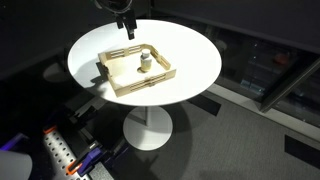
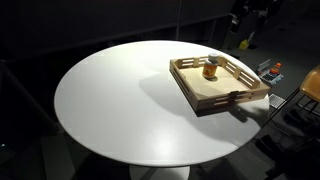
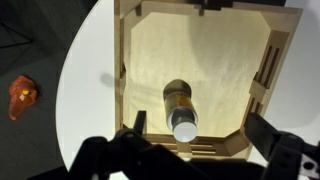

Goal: Remove the white cap from the white bottle and put it on the table

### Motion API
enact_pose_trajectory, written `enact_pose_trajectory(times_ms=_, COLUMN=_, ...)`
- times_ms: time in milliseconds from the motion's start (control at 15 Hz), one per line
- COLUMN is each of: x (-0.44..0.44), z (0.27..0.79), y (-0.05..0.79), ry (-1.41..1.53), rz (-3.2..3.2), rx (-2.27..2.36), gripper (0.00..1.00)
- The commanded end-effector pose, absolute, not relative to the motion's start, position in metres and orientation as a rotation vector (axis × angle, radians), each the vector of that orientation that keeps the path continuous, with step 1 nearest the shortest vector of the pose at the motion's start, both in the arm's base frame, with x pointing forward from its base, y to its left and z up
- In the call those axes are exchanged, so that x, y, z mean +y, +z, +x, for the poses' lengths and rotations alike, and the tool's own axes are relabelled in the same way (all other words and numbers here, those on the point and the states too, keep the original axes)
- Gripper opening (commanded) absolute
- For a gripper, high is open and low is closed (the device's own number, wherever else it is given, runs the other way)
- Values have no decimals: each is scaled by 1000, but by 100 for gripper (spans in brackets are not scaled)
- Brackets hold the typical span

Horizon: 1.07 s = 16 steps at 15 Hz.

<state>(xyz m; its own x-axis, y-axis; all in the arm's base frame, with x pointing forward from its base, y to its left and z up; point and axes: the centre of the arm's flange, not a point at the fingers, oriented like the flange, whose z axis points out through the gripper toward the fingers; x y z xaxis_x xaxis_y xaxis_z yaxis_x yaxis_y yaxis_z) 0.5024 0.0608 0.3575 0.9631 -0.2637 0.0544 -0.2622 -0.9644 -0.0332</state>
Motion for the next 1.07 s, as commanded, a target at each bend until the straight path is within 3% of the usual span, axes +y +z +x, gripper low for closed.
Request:
enact_pose_trajectory(times_ms=0, x=55, z=536, y=336, ry=-97, rz=-3076, rx=451, gripper=100)
enact_pose_trajectory(times_ms=1000, x=53, z=595, y=254, ry=-69, rz=-3106, rx=462, gripper=100)
